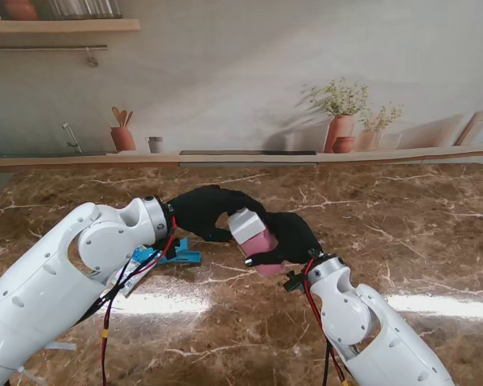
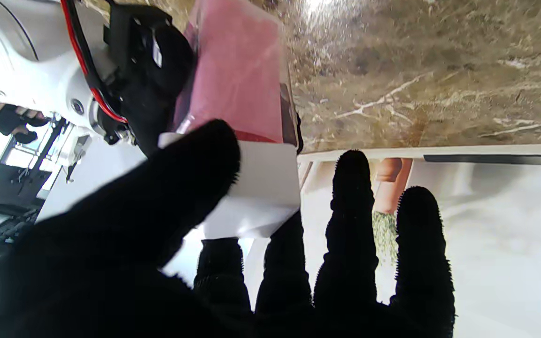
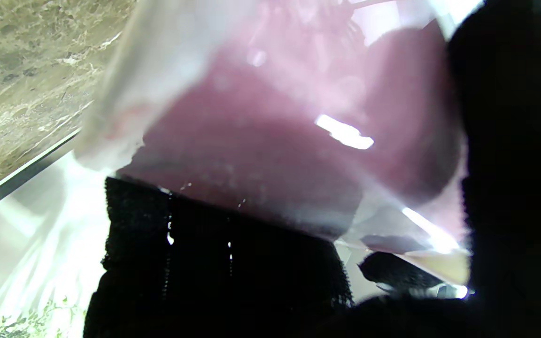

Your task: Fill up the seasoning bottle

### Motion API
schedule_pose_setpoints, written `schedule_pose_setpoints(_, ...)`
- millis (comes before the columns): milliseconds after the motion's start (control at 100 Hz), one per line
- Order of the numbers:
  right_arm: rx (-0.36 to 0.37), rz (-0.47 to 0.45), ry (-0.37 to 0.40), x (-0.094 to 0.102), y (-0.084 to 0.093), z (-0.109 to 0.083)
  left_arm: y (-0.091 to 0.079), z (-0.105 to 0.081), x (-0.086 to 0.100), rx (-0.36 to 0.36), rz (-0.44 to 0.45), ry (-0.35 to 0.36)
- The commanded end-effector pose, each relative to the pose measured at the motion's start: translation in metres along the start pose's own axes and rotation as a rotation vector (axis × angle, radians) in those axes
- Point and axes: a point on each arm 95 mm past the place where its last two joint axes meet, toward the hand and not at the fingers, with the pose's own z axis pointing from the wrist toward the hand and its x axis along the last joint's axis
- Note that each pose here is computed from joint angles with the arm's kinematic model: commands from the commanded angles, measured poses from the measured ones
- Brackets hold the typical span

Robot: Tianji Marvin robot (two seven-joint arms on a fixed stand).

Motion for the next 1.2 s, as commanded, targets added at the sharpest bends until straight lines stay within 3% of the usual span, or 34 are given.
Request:
schedule_pose_setpoints(0,-0.003,0.011,0.004,0.003,0.001,0.002,0.008,0.003,0.001,-0.001,-0.041,0.002)
schedule_pose_setpoints(410,-0.006,0.010,0.009,0.004,-0.001,0.003,0.015,0.011,0.001,0.063,-0.053,-0.037)
schedule_pose_setpoints(620,-0.007,-0.016,0.006,0.003,-0.003,0.002,0.020,0.014,0.002,0.153,-0.075,-0.096)
schedule_pose_setpoints(1190,-0.042,-0.089,-0.005,0.003,-0.006,0.003,0.020,0.009,0.002,0.257,-0.180,-0.271)
